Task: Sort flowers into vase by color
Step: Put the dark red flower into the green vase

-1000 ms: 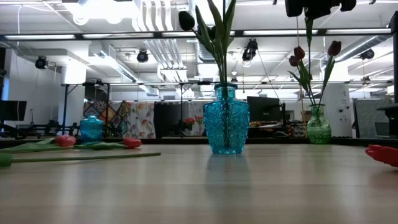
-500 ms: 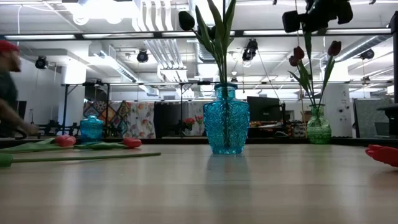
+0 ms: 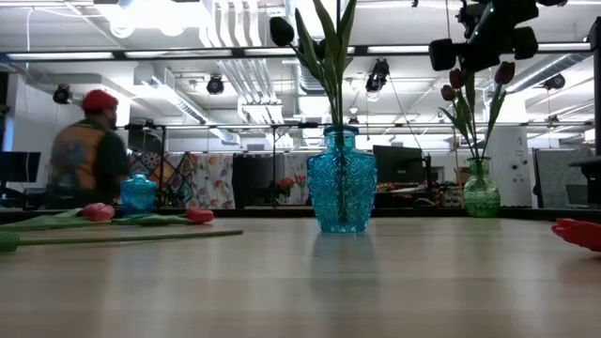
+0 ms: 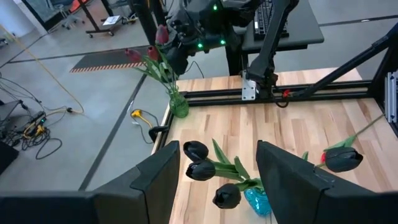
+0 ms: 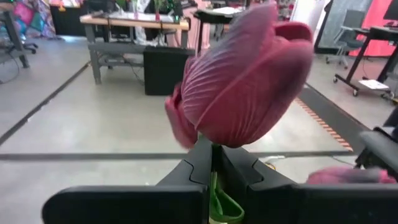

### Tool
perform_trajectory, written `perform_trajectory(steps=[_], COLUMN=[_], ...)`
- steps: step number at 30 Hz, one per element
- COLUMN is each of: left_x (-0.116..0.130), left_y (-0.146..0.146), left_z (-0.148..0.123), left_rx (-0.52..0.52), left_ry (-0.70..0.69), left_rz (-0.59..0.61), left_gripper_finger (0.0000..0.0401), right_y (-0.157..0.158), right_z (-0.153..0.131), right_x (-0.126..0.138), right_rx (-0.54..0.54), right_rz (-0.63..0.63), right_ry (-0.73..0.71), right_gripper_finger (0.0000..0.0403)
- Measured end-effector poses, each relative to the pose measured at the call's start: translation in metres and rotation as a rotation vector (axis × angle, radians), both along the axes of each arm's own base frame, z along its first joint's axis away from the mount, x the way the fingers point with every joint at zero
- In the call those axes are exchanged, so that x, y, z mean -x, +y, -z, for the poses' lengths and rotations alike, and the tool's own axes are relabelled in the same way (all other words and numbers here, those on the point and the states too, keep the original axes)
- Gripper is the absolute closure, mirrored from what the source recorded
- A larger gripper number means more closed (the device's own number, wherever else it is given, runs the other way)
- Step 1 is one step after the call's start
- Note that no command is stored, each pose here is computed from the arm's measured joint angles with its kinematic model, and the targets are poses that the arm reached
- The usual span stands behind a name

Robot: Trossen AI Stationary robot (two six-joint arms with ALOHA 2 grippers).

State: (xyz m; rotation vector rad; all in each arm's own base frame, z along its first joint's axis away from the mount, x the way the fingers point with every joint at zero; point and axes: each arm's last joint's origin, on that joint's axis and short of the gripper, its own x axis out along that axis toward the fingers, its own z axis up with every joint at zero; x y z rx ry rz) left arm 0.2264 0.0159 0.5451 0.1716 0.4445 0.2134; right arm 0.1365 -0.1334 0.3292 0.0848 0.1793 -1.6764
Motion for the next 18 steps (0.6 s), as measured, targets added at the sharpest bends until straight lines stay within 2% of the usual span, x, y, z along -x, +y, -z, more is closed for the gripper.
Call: perform_trajectory(steps=[18], left_x=[0.0], left_y=[0.0], left_z=[0.001], left_rx=[0.005], left_ry=[0.005], left_rz=[-0.002], left_gripper_finger=[0.0204], right_y=[0.0], right_z=[0.021], right_x=[0.001], right_rx=[-0.136], right_rz=[0.01], right_ry=[-0.021], right_gripper_finger=[0.0371])
